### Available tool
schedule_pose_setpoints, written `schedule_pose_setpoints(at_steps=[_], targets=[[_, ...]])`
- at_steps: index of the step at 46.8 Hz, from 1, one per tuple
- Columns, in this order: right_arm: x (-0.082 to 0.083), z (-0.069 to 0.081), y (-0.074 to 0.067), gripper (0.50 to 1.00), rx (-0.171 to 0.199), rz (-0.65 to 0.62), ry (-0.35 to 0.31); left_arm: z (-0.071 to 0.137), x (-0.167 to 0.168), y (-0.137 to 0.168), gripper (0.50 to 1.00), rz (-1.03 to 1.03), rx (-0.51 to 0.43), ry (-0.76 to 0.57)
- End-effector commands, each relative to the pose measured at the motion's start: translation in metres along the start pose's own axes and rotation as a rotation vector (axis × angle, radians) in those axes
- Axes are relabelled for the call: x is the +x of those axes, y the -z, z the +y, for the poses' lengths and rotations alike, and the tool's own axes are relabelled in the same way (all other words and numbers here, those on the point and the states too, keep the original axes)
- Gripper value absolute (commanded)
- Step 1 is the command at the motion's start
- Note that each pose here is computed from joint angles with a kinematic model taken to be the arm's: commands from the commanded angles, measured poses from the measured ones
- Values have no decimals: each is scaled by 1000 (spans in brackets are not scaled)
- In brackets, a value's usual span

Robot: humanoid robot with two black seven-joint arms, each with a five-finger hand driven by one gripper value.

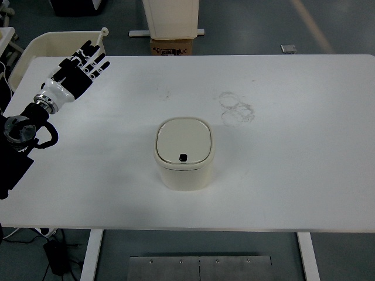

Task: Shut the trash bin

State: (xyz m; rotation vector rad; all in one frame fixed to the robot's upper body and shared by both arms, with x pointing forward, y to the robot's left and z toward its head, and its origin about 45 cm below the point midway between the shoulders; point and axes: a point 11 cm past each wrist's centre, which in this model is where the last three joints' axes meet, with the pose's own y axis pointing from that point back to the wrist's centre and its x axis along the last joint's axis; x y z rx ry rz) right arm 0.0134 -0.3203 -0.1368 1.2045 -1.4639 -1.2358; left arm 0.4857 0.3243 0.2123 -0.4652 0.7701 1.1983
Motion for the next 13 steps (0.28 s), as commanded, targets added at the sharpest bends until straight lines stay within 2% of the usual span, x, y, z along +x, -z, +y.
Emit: schedule_pose_setpoints(at_steps=[1,13], targets=[[0,0,0,993,-1,-3,1,0,5,16,1000,35,-1,-16],[0,0,1,993,3,-12,-1,3,9,17,1000,47,-18,-18]])
